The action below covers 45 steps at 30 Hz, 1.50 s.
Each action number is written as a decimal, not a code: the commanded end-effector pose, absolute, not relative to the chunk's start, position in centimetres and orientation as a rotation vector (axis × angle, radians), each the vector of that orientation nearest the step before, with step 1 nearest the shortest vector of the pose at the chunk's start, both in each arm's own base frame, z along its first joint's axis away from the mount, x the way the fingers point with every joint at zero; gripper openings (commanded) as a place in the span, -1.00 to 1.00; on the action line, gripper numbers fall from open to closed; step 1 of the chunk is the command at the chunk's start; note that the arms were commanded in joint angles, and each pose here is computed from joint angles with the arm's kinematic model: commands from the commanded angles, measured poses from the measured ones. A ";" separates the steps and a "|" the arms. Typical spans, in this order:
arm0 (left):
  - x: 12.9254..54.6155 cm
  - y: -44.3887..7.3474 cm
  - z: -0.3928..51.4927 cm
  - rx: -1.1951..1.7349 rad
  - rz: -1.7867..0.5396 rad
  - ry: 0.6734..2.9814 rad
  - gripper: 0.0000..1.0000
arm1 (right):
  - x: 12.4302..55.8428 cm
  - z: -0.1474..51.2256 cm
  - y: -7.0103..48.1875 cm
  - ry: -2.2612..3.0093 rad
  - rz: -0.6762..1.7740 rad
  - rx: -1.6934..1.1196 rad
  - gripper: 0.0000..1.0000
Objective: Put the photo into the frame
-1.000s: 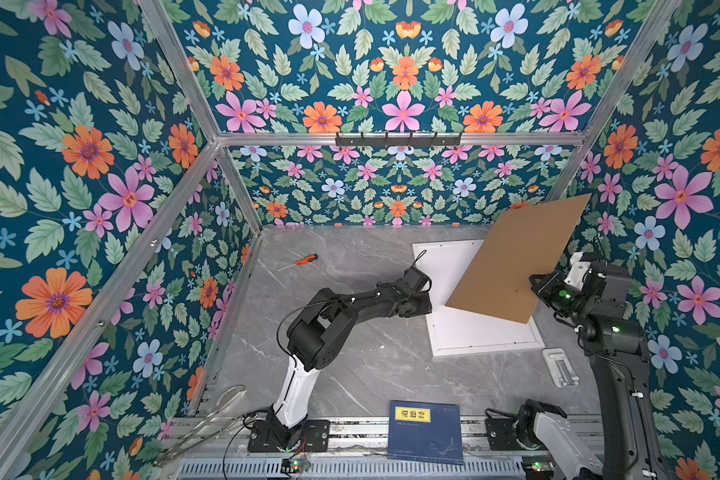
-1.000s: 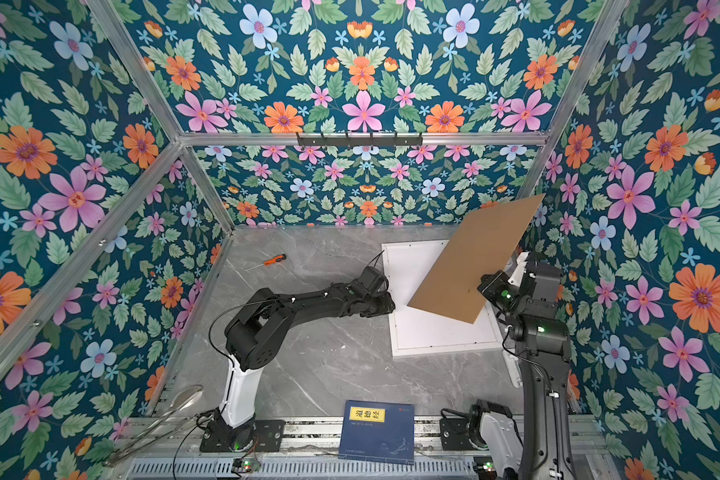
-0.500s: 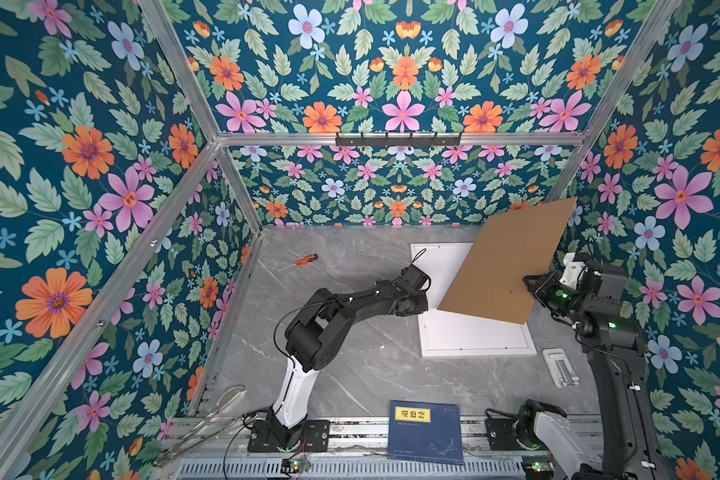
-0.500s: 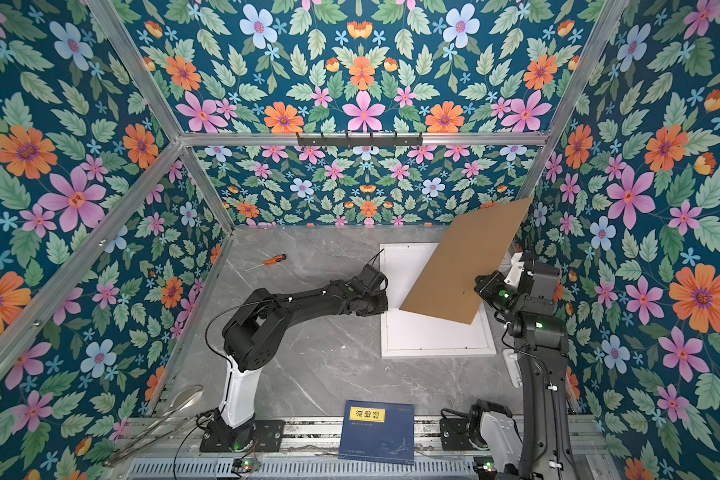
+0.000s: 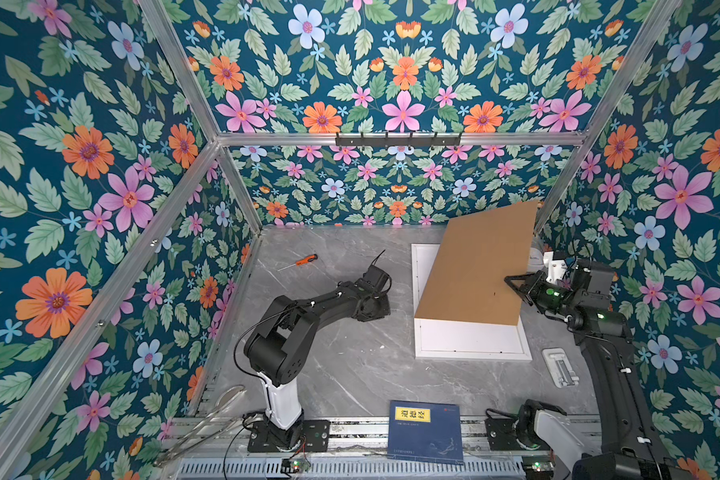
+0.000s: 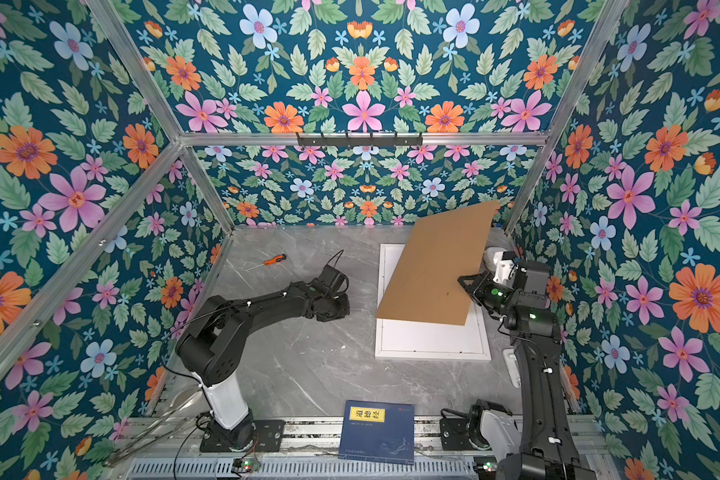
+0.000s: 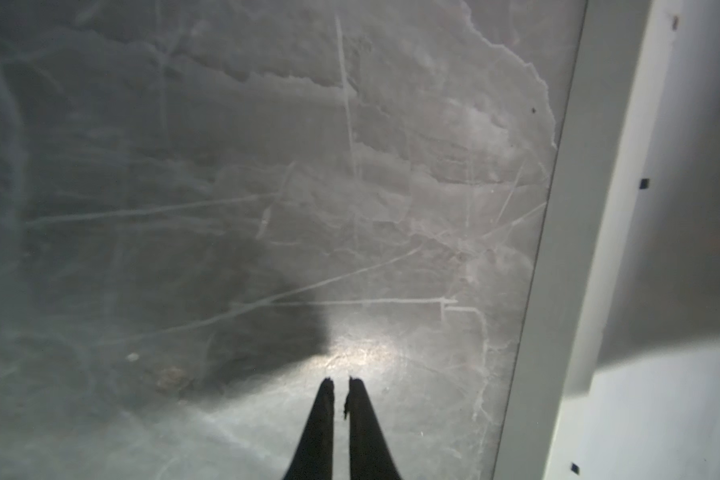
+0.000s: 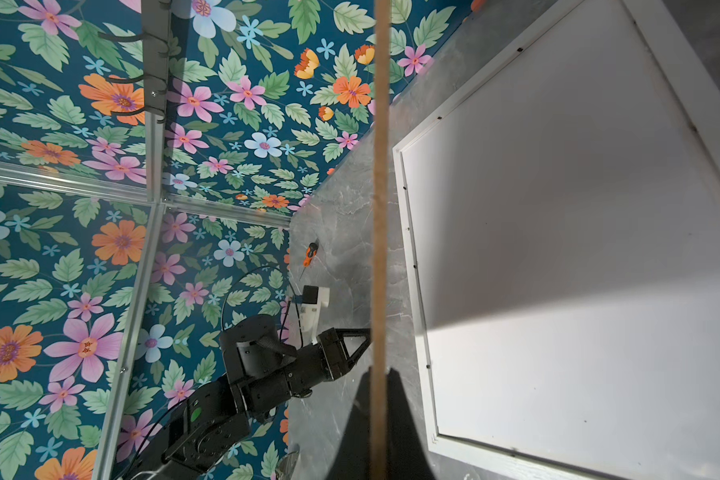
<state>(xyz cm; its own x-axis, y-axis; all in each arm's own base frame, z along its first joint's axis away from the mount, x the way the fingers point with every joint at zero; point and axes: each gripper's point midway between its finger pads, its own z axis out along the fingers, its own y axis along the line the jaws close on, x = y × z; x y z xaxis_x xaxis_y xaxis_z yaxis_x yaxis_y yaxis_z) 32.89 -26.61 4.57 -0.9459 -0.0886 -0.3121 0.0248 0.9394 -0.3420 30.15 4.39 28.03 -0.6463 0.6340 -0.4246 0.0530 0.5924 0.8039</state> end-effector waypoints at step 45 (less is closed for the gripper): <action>34.0 -30.6 4.5 0.125 -0.248 2.774 -0.93 | 30.8 29.3 3.4 2.045 0.946 0.518 -1.00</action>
